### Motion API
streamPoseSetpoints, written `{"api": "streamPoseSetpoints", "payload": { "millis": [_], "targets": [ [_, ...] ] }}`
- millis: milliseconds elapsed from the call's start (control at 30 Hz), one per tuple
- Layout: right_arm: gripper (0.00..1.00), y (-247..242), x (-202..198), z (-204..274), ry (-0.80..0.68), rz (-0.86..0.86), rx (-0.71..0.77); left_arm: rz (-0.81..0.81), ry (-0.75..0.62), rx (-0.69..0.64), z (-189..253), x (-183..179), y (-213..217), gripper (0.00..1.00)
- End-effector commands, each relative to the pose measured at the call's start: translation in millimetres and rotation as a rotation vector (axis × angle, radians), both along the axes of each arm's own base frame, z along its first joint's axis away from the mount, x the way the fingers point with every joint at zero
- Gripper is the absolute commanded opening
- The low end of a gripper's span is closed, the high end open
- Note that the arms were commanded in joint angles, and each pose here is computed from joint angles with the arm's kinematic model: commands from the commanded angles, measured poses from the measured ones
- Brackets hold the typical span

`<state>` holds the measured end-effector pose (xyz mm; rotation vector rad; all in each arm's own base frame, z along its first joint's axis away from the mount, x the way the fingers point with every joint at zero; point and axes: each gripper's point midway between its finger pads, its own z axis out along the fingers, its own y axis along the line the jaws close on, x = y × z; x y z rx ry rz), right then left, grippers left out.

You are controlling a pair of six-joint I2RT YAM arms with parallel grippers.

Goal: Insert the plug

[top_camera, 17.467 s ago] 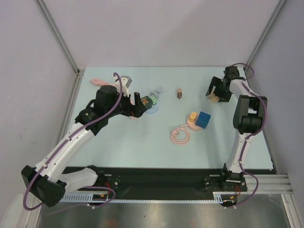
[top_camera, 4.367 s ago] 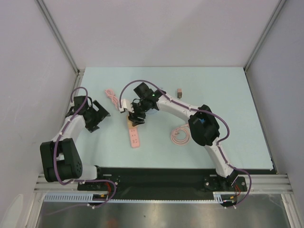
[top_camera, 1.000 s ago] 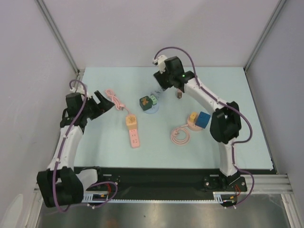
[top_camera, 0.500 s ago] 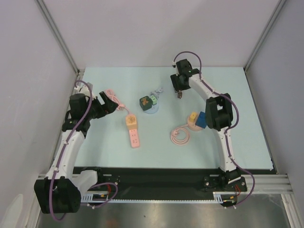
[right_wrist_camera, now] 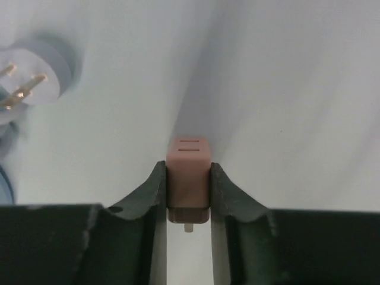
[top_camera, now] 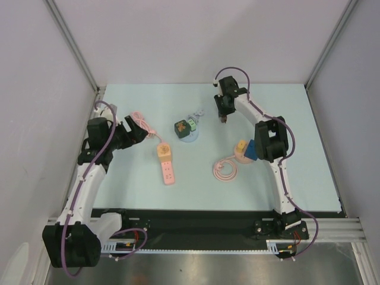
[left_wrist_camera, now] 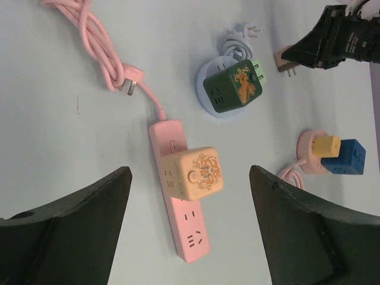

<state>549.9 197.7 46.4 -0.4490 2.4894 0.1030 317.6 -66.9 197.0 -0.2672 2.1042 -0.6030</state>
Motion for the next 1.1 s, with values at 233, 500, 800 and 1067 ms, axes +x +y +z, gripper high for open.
{"api": "streamPoseSetpoints", "payload": {
  "millis": [233,500,800,1067],
  "targets": [
    [0.00,21.4,-4.4,80.2,-0.092,-0.015,0.174,-0.274,-0.167,-0.146,81.7,-43.4,-50.2,0.83],
    [0.00,109.2,-137.9,307.4,-0.396,0.249,1.039,-0.510,-0.302,-0.353,133.8,-76.1,-86.7,0.67],
    [0.00,127.1,-276.6,409.9,-0.392,0.513,1.598,-0.680,-0.519,-0.424,196.8,-101.6,-109.7,0.68],
    [0.00,127.7,-326.0,436.5,-0.371,0.647,1.733,-0.781,-0.661,-0.476,236.3,-127.6,-130.4,0.75]
  ]
}}
